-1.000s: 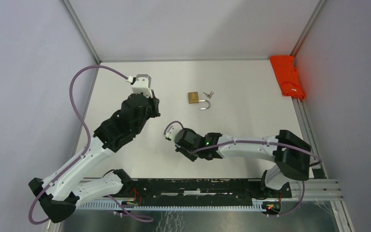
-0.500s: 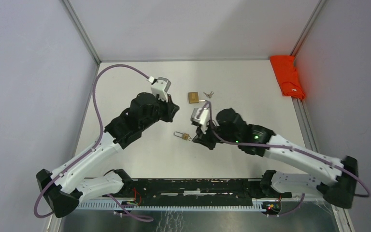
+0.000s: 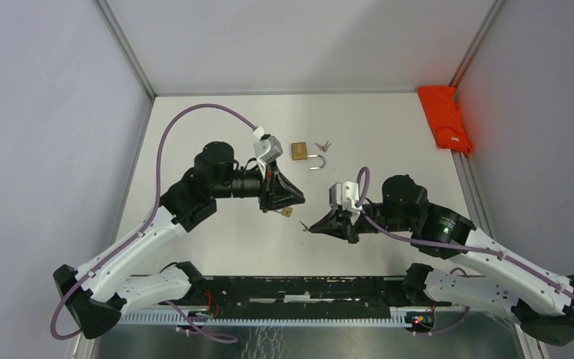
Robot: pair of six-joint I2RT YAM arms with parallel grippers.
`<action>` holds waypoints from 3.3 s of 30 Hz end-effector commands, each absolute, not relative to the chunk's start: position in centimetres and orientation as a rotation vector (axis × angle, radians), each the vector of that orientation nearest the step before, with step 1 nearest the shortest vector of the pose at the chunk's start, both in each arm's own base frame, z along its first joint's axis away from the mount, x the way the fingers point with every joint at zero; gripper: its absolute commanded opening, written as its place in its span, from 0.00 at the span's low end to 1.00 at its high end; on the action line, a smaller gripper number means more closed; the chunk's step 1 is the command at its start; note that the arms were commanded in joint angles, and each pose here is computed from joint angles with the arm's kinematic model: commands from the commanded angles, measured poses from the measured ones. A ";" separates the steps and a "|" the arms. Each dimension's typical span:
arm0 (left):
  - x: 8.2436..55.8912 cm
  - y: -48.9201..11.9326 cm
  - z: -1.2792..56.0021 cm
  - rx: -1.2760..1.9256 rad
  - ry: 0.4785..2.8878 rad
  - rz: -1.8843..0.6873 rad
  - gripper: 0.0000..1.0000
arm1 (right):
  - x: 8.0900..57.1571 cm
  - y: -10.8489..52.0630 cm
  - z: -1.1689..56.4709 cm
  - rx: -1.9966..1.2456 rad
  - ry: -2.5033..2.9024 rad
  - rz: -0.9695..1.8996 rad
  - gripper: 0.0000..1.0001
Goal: Unlock with the key
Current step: Pick up the key from the center of the board.
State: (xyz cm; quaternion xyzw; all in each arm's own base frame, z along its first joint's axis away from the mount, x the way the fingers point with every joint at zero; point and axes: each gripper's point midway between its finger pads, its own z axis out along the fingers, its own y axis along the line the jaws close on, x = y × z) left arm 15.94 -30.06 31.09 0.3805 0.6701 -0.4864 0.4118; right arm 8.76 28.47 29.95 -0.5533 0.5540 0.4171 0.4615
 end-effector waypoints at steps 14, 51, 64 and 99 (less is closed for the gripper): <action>8.7 -28.7 35.1 1.330 1.348 -1.436 0.38 | 7.7 27.8 33.2 -1.394 1.233 1.032 0.00; 8.2 -29.4 35.7 1.353 1.290 -1.514 0.21 | 7.9 29.5 36.2 -1.408 1.117 1.057 0.00; 7.8 -28.8 36.0 1.319 1.294 -1.508 0.26 | 8.2 29.5 37.4 -1.374 1.094 1.039 0.00; 8.7 -29.5 35.1 1.322 1.340 -1.499 0.31 | 7.3 28.7 39.5 -1.371 1.041 1.054 0.00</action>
